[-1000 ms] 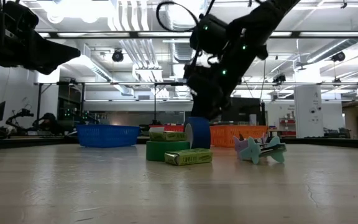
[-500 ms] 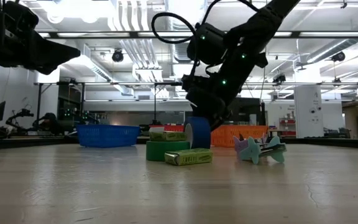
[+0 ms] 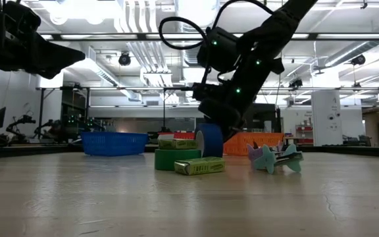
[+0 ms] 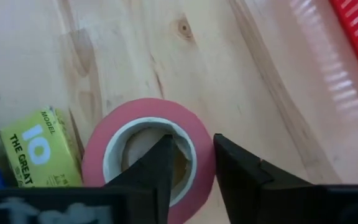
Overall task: Pick and place Stapler, Stapler remover, tape
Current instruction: Put the pink tape into the orange bin
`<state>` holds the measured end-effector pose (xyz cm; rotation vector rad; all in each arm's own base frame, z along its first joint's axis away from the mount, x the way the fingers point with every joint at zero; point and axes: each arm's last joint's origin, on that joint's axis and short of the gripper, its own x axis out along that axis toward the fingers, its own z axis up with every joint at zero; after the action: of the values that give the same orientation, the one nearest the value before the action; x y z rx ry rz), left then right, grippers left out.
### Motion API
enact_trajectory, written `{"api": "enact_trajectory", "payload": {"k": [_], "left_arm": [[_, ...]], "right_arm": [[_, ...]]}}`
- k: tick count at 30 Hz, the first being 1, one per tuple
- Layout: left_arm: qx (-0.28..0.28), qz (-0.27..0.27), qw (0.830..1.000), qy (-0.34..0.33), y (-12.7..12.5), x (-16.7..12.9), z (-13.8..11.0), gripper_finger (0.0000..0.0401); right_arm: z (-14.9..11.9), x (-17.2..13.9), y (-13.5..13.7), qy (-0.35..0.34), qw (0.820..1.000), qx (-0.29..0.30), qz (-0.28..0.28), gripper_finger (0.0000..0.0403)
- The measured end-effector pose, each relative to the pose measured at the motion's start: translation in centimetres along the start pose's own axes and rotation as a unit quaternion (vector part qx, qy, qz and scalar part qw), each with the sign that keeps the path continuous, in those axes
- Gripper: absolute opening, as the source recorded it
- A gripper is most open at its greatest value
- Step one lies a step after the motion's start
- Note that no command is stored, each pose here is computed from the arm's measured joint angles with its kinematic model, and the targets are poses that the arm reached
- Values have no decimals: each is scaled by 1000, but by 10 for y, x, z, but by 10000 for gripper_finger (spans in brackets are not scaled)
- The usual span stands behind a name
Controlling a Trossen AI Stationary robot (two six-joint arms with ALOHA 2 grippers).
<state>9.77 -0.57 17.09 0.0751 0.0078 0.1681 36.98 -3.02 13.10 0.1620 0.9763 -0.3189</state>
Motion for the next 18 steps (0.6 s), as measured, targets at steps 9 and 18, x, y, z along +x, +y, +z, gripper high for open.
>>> {"api": "enact_trajectory", "payload": {"k": [9,18], "left_arm": [[0,0,1000,0,0,0,0,51],[0,0,1000,0,0,0,0,51]], "right_arm": [[10,-17,-4,-30,1000,1,2,43],[20,-39,-8,-59,998,7,-7,50]]}}
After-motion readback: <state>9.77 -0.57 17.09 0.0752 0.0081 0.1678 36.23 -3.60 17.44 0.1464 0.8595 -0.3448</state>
